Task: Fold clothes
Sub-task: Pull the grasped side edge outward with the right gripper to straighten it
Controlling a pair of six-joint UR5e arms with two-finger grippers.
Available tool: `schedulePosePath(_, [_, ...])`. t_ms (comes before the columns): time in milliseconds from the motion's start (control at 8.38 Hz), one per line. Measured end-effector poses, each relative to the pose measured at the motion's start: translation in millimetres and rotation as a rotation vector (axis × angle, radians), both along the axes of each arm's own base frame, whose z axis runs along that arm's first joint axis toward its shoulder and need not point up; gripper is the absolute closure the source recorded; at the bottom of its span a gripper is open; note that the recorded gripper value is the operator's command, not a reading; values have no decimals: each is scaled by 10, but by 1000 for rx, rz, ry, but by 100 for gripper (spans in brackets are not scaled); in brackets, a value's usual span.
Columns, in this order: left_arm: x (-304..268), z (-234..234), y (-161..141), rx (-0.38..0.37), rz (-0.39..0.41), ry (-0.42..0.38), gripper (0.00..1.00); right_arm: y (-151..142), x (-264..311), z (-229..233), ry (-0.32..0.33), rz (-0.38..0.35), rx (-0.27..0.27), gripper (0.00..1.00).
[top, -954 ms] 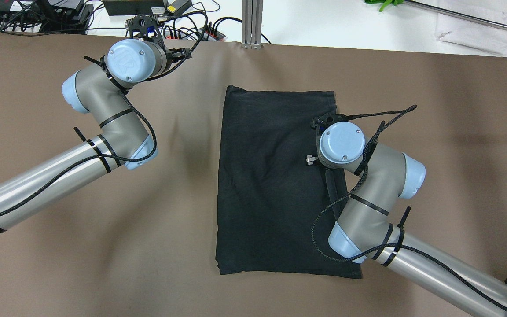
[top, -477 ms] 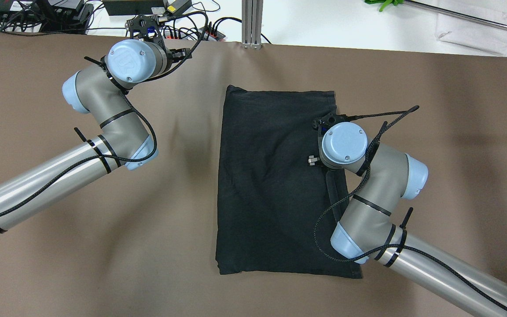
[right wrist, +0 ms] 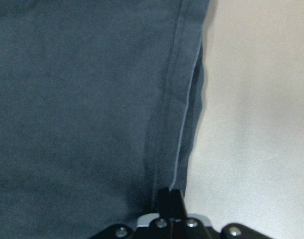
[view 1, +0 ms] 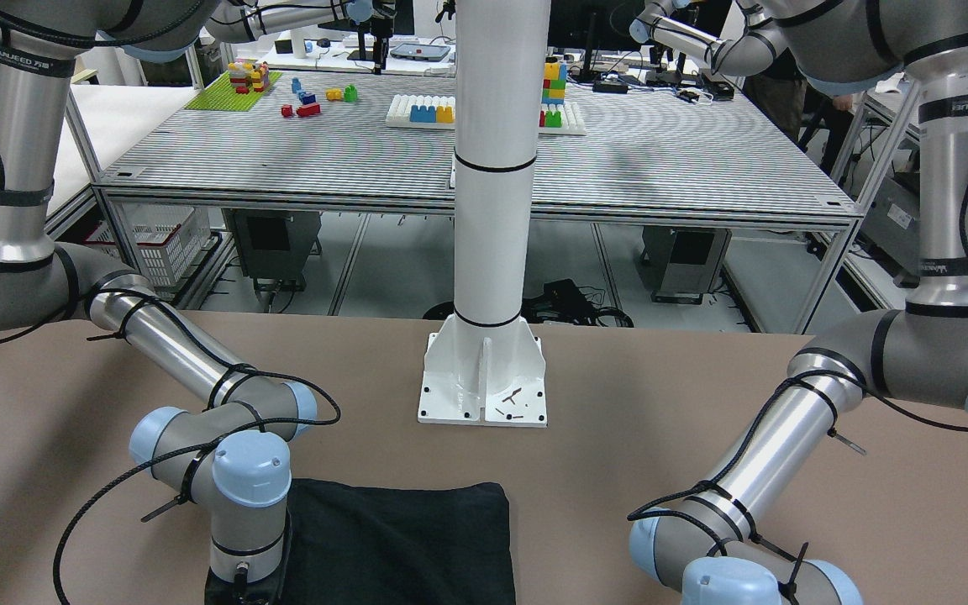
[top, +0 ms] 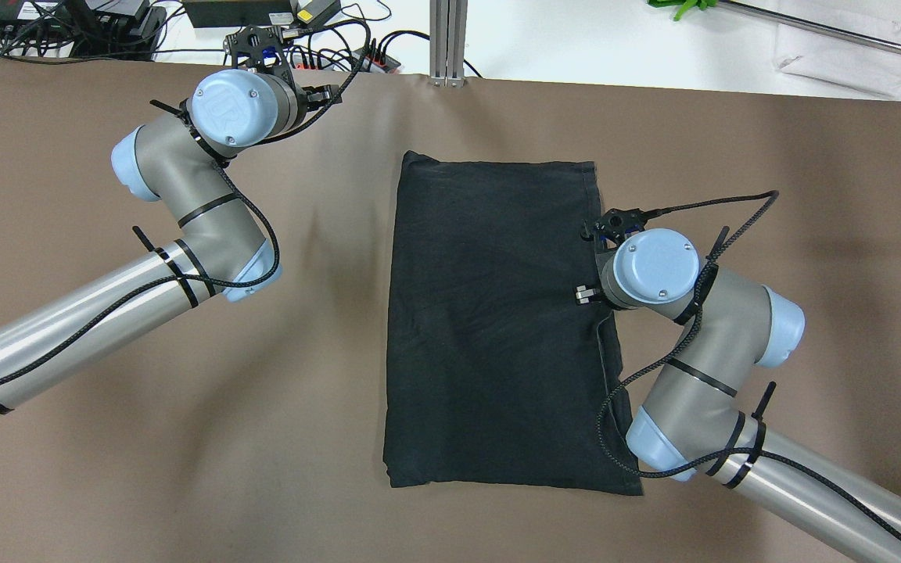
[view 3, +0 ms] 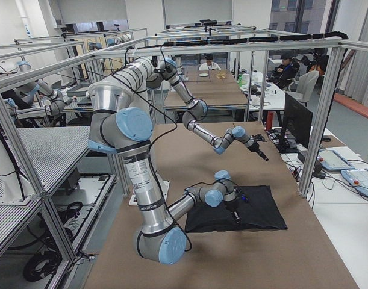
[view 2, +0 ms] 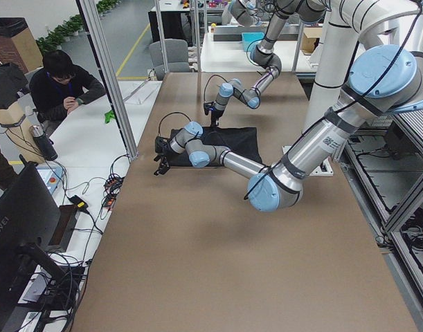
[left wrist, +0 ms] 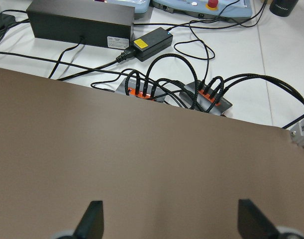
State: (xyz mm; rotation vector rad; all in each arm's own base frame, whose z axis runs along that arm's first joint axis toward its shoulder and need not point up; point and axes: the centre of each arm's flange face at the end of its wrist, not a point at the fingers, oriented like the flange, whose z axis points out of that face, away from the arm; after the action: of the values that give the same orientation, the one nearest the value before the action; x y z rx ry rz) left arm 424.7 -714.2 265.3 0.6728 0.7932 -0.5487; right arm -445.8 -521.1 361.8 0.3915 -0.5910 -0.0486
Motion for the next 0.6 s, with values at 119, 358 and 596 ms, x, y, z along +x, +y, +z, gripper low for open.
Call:
schedulePosePath(119, [6,-12,3,1,1,1,5,17,57,102,0,-4,8,98])
schedulePosePath(358, [9,-7,4,0,1,1,5,-13,155,191,-1,3,15,3])
schedulePosePath(596, [10,-1,6,0,1,0,5,-87,257,210,-2,18,13,5])
